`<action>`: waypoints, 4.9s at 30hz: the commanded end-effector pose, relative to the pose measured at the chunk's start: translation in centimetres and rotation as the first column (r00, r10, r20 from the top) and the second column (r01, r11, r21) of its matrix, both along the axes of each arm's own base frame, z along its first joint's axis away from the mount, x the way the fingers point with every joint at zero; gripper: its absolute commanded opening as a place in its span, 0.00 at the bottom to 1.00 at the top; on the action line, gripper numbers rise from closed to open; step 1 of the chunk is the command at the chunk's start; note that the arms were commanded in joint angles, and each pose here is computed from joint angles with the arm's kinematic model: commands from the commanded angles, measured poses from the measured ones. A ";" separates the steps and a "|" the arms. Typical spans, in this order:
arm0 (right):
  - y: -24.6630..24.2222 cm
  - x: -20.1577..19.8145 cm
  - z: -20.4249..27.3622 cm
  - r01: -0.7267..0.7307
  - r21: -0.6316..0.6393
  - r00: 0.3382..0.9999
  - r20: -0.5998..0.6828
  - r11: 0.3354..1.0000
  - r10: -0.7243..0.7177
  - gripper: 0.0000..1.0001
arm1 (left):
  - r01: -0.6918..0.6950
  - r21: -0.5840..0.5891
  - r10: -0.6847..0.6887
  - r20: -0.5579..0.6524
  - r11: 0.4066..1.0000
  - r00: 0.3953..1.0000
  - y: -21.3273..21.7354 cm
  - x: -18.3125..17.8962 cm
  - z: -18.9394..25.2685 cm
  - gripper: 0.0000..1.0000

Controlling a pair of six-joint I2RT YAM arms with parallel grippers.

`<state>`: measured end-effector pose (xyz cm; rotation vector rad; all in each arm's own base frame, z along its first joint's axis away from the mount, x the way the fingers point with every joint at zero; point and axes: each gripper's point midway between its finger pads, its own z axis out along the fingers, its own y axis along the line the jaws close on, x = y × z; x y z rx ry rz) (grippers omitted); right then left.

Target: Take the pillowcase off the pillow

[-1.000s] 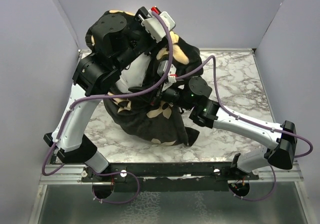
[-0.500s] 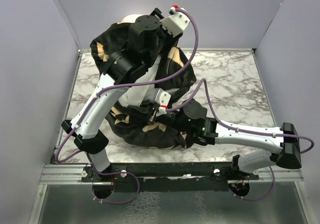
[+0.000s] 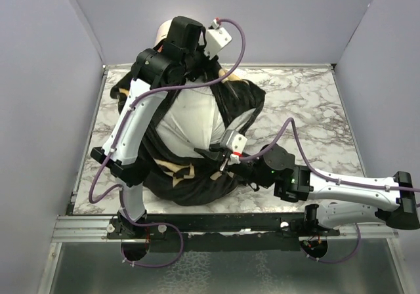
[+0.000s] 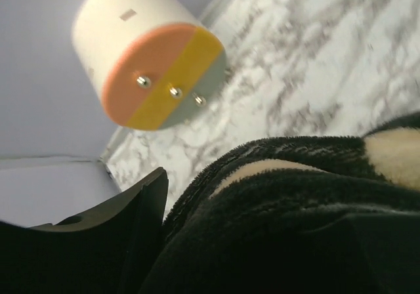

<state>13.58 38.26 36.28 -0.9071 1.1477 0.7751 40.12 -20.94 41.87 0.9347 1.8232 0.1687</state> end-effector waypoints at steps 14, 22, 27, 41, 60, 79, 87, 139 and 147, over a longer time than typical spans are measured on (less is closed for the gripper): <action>-5.1 3.3 0.5 0.101 0.134 0.869 -0.495 0.986 -0.022 0.95 | 0.197 -0.146 -0.238 -0.371 0.970 0.897 0.0 -5.5 -5.6 0.06; -7.8 6.5 6.4 0.231 0.220 0.812 -0.580 0.948 -0.064 1.00 | 0.254 -0.245 -0.333 -0.369 0.936 0.868 -0.8 -7.4 -4.3 0.00; -8.3 7.7 6.6 0.301 0.160 0.777 -0.613 0.940 -0.145 1.00 | 0.195 -0.241 -0.271 -0.340 0.951 0.901 0.0 -6.2 -3.7 0.00; -7.0 6.5 -0.8 0.256 0.030 0.659 -0.737 0.966 -0.152 0.98 | -0.010 -0.214 -0.041 -0.235 0.977 0.971 2.2 -2.3 -2.4 0.00; 3.3 12.5 5.8 0.214 0.289 0.715 -0.697 0.933 0.052 1.00 | 0.135 -0.379 -0.267 -0.321 0.916 0.909 -1.0 -7.3 -1.3 0.00; -1.9 20.7 22.1 -0.017 0.513 0.961 -0.229 0.858 0.155 0.84 | 0.106 -0.576 -0.028 0.142 0.811 0.989 4.0 -5.3 12.4 0.00; -3.5 24.4 15.7 0.208 0.333 0.920 -0.387 0.920 -0.068 0.98 | 0.005 -0.514 0.001 0.013 0.858 1.000 4.9 -5.4 7.4 0.00; 1.1 23.0 6.5 0.437 0.560 0.679 -0.719 0.704 0.151 0.49 | 0.029 -0.750 -0.454 -0.368 0.661 0.811 -1.7 -10.2 1.0 0.00; 3.5 19.8 8.2 0.221 0.572 0.767 -0.602 0.790 0.221 0.01 | 0.119 -0.667 -0.272 -0.129 0.736 0.954 1.0 -6.8 5.2 0.00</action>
